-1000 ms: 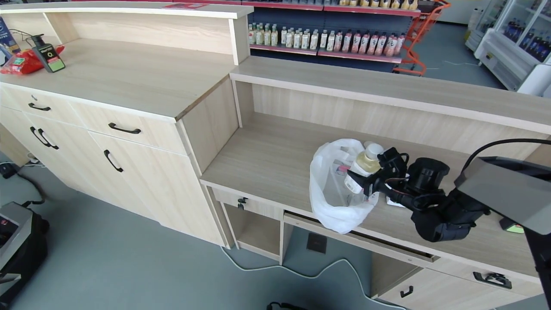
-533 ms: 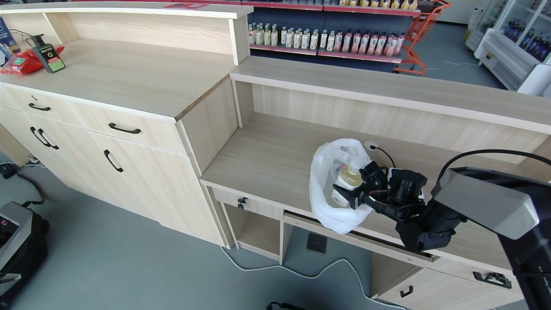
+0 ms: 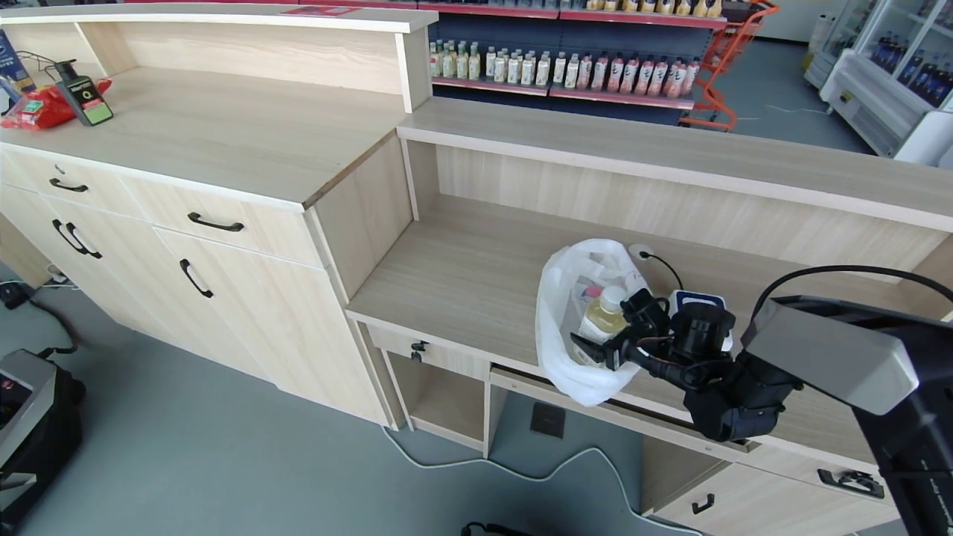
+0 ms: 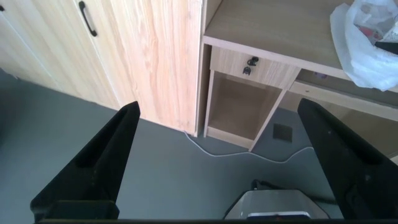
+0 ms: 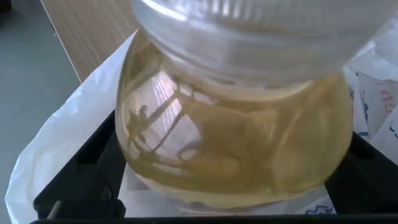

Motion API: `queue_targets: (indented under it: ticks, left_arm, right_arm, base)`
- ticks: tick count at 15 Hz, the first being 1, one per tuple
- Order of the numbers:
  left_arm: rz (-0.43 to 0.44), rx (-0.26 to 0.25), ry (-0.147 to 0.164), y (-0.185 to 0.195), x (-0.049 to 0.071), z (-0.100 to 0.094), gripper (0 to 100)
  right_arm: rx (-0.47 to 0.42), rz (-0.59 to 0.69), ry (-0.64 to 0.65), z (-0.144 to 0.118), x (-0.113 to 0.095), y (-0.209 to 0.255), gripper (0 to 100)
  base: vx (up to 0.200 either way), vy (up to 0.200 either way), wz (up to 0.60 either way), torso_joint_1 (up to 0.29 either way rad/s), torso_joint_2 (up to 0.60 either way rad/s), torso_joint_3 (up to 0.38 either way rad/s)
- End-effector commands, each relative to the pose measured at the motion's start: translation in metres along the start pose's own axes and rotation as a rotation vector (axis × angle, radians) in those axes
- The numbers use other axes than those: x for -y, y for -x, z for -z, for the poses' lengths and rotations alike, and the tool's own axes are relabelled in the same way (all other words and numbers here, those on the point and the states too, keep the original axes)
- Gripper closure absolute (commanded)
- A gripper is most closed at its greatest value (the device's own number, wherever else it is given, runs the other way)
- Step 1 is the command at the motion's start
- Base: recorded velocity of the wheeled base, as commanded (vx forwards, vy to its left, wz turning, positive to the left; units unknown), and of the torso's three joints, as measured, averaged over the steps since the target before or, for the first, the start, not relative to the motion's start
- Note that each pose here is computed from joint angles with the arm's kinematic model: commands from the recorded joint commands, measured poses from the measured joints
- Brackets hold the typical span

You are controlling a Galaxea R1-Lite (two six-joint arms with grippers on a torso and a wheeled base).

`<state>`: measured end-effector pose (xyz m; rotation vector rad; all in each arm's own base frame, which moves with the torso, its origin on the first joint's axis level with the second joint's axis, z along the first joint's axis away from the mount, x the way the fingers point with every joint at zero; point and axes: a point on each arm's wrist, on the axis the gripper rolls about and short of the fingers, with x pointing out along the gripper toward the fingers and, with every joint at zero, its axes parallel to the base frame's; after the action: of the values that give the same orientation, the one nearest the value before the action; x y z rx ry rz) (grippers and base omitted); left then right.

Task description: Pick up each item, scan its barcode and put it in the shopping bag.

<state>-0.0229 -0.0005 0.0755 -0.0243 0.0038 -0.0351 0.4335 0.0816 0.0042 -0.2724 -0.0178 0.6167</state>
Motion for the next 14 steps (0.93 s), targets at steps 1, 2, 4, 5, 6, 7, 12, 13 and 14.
queue_targets:
  ticks: [1, 2, 4, 5, 6, 7, 12, 13, 14]
  left_arm:
    - [0.0, 0.0, 0.0, 0.0, 0.0, 0.0, 0]
    - [0.0, 0.0, 0.0, 0.0, 0.0, 0.0, 0]
    - [0.0, 0.0, 0.0, 0.0, 0.0, 0.0, 0]
    - [0.0, 0.0, 0.0, 0.0, 0.0, 0.0, 0]
    - [0.0, 0.0, 0.0, 0.0, 0.0, 0.0, 0]
    - [0.0, 0.0, 0.0, 0.0, 0.0, 0.0, 0]
    - [0.0, 0.0, 0.0, 0.0, 0.0, 0.0, 0]
    - [0.0, 0.0, 0.0, 0.0, 0.0, 0.0, 0]
    - [0.0, 0.0, 0.0, 0.0, 0.0, 0.0, 0]
  right_arm:
    - [0.035, 0.011, 0.009, -0.019, 0.005, 0.002, 0]
    - [0.062, 0.022, 0.014, -0.036, 0.01, 0.007, 0]
    - [0.054, 0.027, -0.009, -0.071, 0.011, 0.032, 0]
    - [0.038, 0.032, -0.013, -0.081, 0.011, 0.047, 0]
    - [0.023, 0.044, -0.022, -0.096, 0.011, 0.068, 0]
    - [0.005, 0.051, -0.033, -0.106, 0.011, 0.087, 0]
    - [-0.07, 0.279, 0.044, -0.133, 0.022, 0.21, 0]
    - [-0.118, 0.37, 0.088, -0.133, 0.034, 0.234, 0]
    - [-0.169, 0.468, 0.098, -0.132, 0.051, 0.256, 0]
  base:
    - [0.0, 0.0, 0.0, 0.0, 0.0, 0.0]
    - [0.0, 0.0, 0.0, 0.0, 0.0, 0.0]
    - [0.0, 0.0, 0.0, 0.0, 0.0, 0.0]
    - [0.0, 0.0, 0.0, 0.0, 0.0, 0.0]
    - [0.0, 0.0, 0.0, 0.0, 0.0, 0.0]
    - [0.0, 0.0, 0.0, 0.0, 0.0, 0.0]
    - [0.0, 0.0, 0.0, 0.0, 0.0, 0.0]
    - [0.0, 0.0, 0.0, 0.0, 0.0, 0.0]
    - [0.0, 0.0, -0.6, 0.002, 0.0, 0.007]
